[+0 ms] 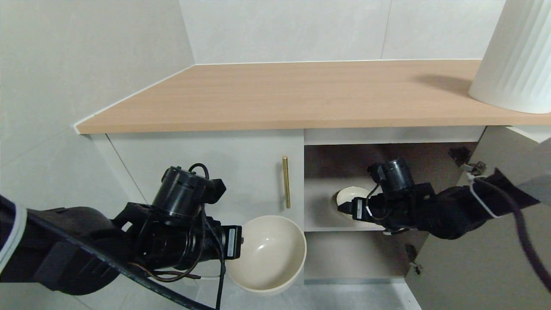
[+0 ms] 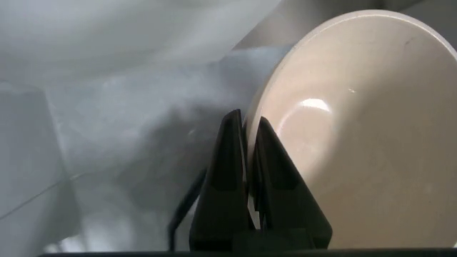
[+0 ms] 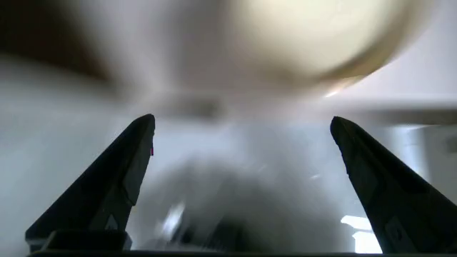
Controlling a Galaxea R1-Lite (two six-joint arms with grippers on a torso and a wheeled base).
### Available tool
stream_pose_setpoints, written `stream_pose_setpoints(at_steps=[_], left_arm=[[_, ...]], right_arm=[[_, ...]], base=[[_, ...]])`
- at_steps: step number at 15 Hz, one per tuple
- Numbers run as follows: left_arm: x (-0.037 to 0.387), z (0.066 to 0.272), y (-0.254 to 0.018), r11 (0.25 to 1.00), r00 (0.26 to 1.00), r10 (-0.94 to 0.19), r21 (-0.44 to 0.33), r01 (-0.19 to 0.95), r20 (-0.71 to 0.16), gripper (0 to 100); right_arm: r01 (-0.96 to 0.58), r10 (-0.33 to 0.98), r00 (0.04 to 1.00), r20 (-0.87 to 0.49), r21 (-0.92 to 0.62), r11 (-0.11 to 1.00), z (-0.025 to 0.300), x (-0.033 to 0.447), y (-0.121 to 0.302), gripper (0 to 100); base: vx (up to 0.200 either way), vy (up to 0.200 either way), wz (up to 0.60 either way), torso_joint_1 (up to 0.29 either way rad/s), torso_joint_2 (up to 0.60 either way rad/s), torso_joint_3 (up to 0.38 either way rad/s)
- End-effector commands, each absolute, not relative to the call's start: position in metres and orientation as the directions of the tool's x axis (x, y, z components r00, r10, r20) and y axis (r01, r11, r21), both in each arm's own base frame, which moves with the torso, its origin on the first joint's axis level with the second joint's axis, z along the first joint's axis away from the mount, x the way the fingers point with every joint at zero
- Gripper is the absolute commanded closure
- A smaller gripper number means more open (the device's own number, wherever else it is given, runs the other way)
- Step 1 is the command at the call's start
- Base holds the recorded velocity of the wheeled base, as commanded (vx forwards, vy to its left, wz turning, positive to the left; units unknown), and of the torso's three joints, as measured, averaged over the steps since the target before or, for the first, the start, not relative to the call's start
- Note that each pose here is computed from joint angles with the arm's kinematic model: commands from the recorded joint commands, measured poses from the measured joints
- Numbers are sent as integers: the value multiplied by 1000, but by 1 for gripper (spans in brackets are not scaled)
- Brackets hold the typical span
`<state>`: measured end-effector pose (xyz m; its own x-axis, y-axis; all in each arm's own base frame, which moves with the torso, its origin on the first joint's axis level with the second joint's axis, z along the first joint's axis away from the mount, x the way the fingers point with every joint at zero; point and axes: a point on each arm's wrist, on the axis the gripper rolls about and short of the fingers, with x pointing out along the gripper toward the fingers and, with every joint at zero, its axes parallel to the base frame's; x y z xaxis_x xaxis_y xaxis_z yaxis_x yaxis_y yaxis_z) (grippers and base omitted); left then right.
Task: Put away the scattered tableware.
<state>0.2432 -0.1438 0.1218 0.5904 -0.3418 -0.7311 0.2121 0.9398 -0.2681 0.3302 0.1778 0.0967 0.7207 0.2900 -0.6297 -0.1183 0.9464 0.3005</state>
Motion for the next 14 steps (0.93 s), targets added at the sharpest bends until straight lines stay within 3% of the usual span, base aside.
stream_pose_setpoints(at_steps=[1, 3, 7, 14], left_arm=[[245, 104, -155, 949, 560, -312, -220, 227, -768, 100], [250, 96, -167, 953, 569, -292, -182, 243, -769, 100], [250, 91, -194, 930, 567, -340, -179, 321, -751, 100], [244, 90, -205, 940, 596, -301, -126, 318, -745, 100]], right_arm=[[-268, 432, 692, -578, 350, 898, 143, 277, 189, 0], [-326, 463, 666, -585, 329, 886, 143, 261, 196, 0], [-430, 517, 596, -614, 301, 852, 135, 243, 200, 0], [-452, 485, 570, -664, 240, 859, 115, 240, 210, 0]], base=[[0, 0, 0, 0, 0, 0], [0, 0, 0, 0, 0, 0], [0, 0, 0, 0, 0, 0], [0, 0, 0, 0, 0, 0]])
